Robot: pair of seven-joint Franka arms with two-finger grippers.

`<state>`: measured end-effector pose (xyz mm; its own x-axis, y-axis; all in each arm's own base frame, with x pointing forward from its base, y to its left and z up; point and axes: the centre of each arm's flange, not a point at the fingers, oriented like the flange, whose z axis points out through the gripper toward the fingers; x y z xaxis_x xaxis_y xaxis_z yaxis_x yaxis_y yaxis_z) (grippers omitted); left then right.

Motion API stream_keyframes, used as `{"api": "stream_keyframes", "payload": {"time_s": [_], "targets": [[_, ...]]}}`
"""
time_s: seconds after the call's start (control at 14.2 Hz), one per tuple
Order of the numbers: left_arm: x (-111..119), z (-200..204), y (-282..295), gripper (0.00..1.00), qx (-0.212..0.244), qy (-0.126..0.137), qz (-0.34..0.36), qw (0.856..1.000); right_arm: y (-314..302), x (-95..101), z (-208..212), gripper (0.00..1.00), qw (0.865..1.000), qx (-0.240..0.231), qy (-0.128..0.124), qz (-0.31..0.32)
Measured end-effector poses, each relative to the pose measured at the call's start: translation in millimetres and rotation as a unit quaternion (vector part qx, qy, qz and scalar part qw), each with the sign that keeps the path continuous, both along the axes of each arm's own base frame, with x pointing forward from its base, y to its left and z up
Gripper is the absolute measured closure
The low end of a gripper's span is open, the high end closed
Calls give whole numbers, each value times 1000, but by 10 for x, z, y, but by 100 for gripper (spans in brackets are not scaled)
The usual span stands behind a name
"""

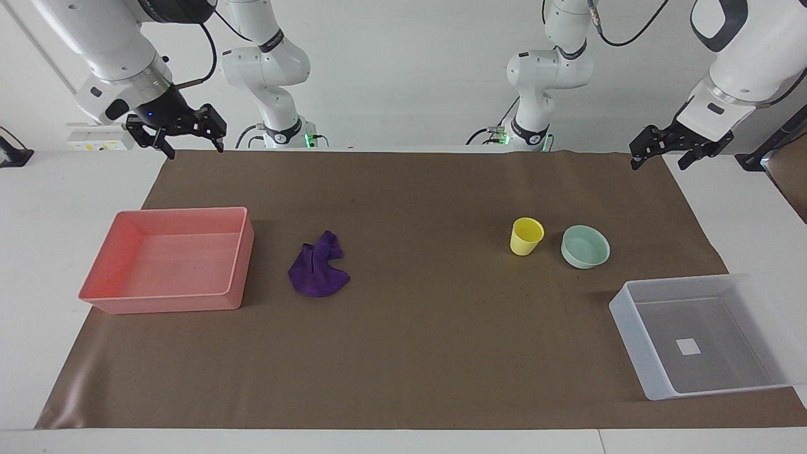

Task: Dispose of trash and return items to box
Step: 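Reach the left gripper to the green bowl while the right gripper reaches the cloth, then lift the green bowl into the white box while the right gripper grasps the cloth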

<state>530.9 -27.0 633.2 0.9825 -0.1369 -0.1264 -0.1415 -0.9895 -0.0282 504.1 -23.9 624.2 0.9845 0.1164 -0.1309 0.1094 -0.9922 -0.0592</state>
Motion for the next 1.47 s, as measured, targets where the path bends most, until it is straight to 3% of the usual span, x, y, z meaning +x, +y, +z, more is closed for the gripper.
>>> {"api": "stream_keyframes", "payload": {"time_s": [0.21,0.35,0.56,0.77,0.98,1.05,1.19,1.47], "targets": [[-23,7,32,0,0,-6,3,1000,0,0,-2,0,1000,0,0,0],[26,-175,58,0,-1,-37,19,999,4,-4,-31,0,1000,0,3,0],[-112,-1085,67,0,-5,-78,53,996,175,45,-120,0,1000,3,-12,16],[-360,-2195,56,0,-8,-80,59,995,547,132,-390,0,999,3,-24,49],[-413,-2916,44,0,-8,-80,68,994,1040,295,-916,0,997,0,-44,57],[-408,-3082,40,8,-8,-87,77,993,1168,365,-1129,0,997,-2,-50,60],[-412,-3261,38,37,-8,-87,85,993,1347,500,-1529,0,996,-4,-53,68],[-392,-3236,58,82,-8,-92,88,992,1691,629,-2265,0,995,-8,-74,72]]}}
